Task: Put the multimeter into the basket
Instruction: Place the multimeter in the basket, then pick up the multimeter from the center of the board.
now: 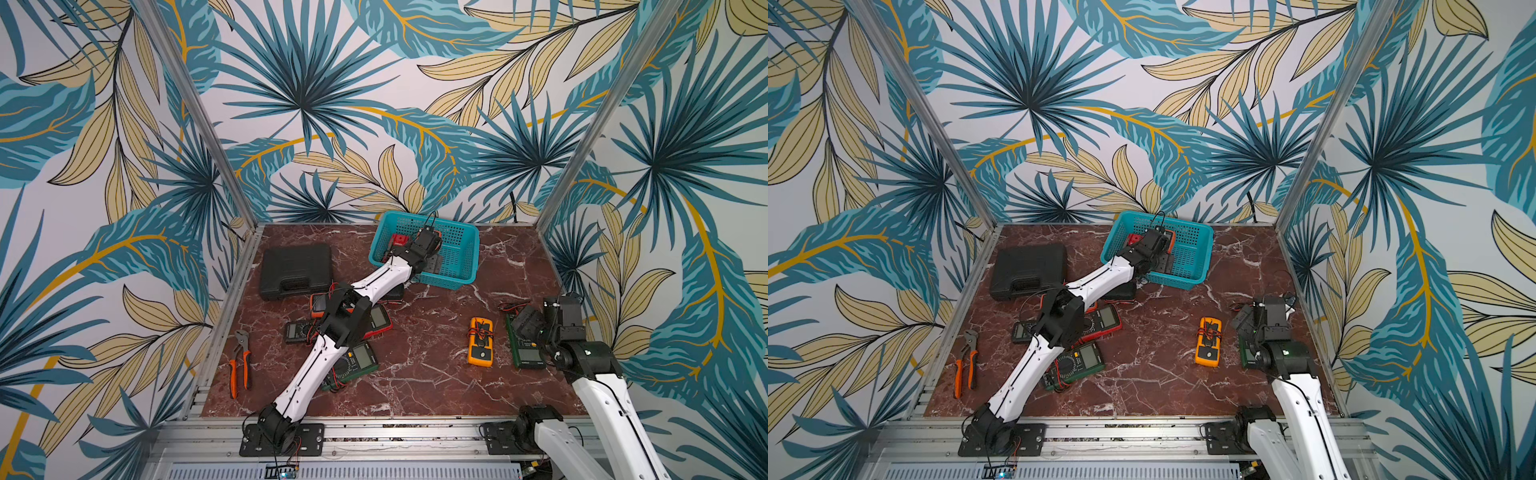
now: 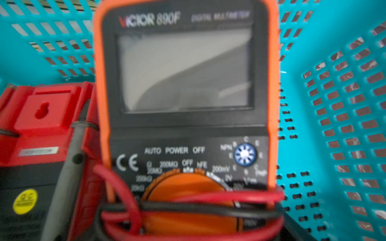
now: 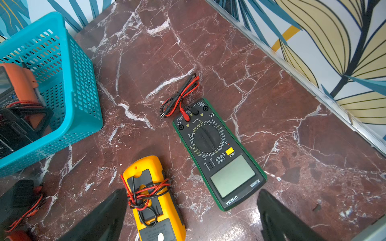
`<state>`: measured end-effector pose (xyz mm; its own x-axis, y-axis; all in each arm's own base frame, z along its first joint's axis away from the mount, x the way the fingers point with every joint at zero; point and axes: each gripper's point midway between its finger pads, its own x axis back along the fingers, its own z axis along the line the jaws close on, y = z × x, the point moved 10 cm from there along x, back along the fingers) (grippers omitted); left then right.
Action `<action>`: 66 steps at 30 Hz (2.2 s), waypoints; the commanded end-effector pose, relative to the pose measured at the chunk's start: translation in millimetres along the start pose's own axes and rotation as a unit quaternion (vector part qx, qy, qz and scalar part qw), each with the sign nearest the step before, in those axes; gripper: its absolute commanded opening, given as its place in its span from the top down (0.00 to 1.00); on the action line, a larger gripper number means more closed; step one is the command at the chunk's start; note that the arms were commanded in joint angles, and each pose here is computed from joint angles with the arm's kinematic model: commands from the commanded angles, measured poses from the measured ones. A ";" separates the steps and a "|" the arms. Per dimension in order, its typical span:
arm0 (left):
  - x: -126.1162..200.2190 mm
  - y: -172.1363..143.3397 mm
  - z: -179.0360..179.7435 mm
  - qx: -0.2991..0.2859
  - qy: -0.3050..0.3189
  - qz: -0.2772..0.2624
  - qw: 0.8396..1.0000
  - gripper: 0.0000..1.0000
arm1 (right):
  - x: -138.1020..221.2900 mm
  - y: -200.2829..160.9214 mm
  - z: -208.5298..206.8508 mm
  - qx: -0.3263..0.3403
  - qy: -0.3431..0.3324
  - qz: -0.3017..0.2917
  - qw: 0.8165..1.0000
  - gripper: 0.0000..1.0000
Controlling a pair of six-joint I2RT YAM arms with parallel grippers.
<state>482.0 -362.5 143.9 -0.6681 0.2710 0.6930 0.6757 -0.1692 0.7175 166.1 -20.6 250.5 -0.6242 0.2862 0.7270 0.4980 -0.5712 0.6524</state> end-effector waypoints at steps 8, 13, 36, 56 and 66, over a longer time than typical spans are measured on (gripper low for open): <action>14.2 21.1 -2.1 0.011 0.002 -0.035 0.999 0.00 | -3.0 -0.6 1.2 0.003 -0.005 0.008 1.000 0.01; 38.4 34.7 -6.0 0.014 -0.005 -0.053 0.998 0.00 | -6.5 -1.5 4.6 0.020 0.002 0.024 0.999 0.00; 240.6 20.9 30.8 0.070 -0.023 -0.191 0.979 0.00 | -21.2 -34.4 32.6 0.134 0.060 0.174 0.974 0.01; 297.3 -101.6 100.5 0.154 0.042 -0.189 0.969 0.00 | -83.2 -57.1 83.0 0.234 -0.001 0.257 0.938 0.01; 293.4 -123.1 109.2 0.195 0.046 -0.194 0.960 0.00 | -111.4 -71.9 100.7 0.240 0.013 0.292 0.926 0.06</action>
<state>236.9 -162.7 248.5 -0.8872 0.1680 0.4297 0.4598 0.2465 0.8531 254.9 60.8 145.4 -0.1637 0.0393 0.9857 0.9594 -0.2262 0.1684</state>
